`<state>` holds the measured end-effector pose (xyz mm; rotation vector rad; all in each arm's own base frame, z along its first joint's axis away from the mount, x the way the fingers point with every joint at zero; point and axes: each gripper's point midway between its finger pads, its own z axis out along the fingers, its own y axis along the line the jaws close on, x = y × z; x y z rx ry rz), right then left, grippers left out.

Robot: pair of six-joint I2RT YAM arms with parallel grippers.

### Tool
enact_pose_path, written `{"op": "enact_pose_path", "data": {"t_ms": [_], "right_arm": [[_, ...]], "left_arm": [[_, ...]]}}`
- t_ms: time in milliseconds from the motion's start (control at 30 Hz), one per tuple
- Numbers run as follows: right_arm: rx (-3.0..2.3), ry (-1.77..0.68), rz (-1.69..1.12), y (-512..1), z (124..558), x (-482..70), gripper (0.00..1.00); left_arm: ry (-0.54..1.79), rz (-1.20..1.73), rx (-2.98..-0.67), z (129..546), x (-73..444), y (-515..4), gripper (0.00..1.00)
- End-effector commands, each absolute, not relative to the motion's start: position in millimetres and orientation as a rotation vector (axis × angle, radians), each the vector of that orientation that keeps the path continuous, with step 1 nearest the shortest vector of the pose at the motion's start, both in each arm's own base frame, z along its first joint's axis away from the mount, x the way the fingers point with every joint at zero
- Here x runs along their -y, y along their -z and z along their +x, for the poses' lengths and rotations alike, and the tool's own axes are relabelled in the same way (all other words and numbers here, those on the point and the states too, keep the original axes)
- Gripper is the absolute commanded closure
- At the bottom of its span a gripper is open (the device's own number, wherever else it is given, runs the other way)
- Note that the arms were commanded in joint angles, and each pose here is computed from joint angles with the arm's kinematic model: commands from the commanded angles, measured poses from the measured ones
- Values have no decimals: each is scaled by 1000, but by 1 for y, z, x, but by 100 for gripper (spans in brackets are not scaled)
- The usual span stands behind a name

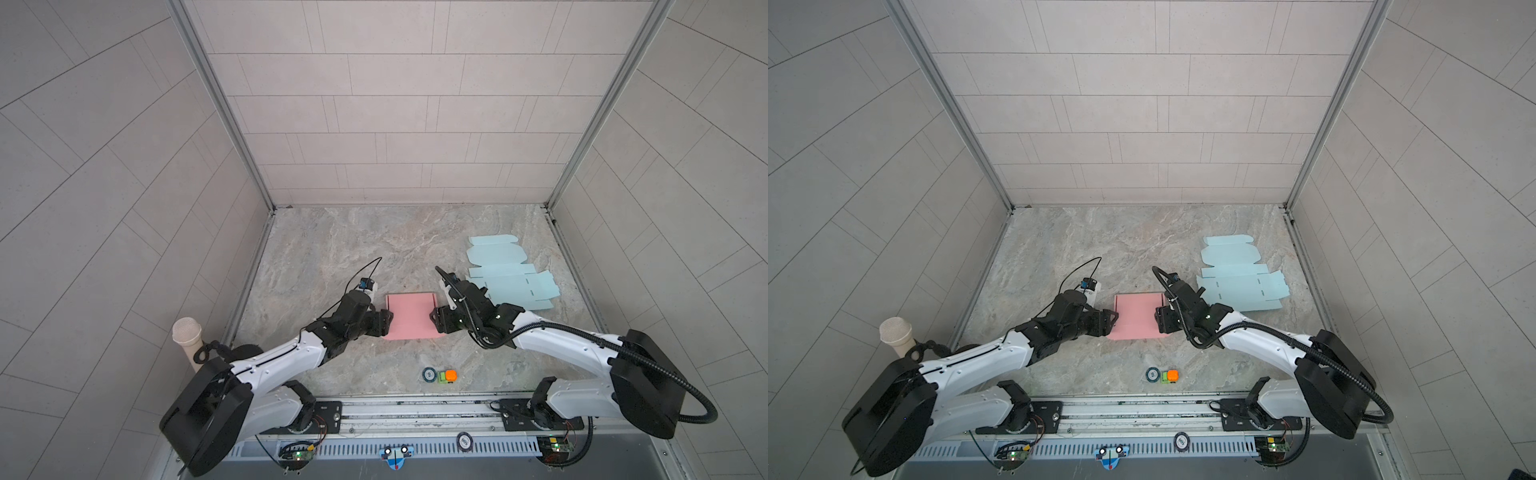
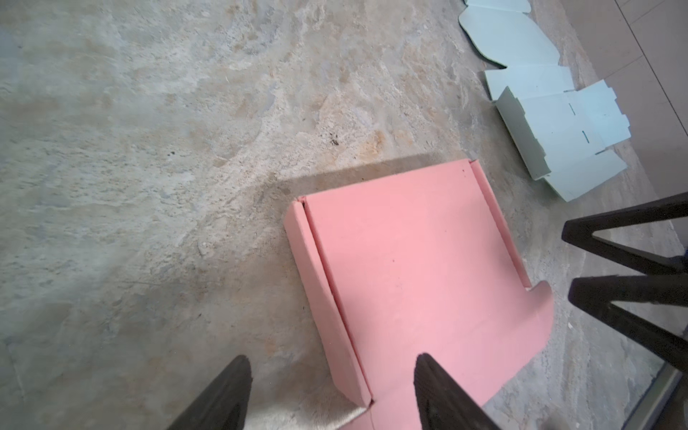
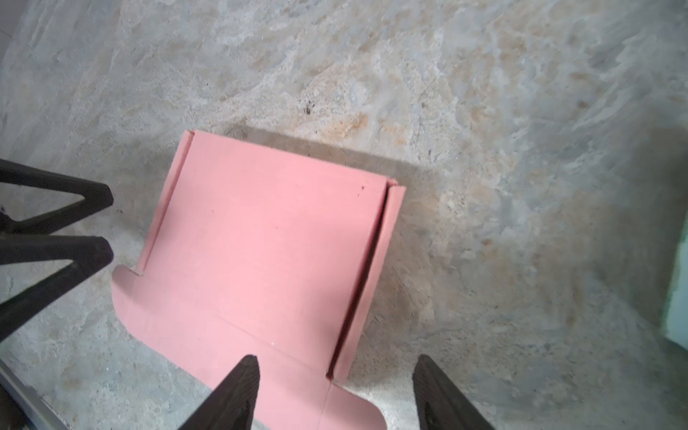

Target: Fold the paper box

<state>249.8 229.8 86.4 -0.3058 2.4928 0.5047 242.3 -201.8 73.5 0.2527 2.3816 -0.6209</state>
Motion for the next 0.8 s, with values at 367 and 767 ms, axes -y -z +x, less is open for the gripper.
{"op": "enact_pose_path", "data": {"t_ms": [367,767], "right_arm": [[-2517,-497,-325,-83,227,-238,32],[-2541,-485,-330,-72,223,-241,32]], "left_arm": [[632,291,-2411,211,210,-68,29],[676,282,-2412,206,216,-63,29]]}}
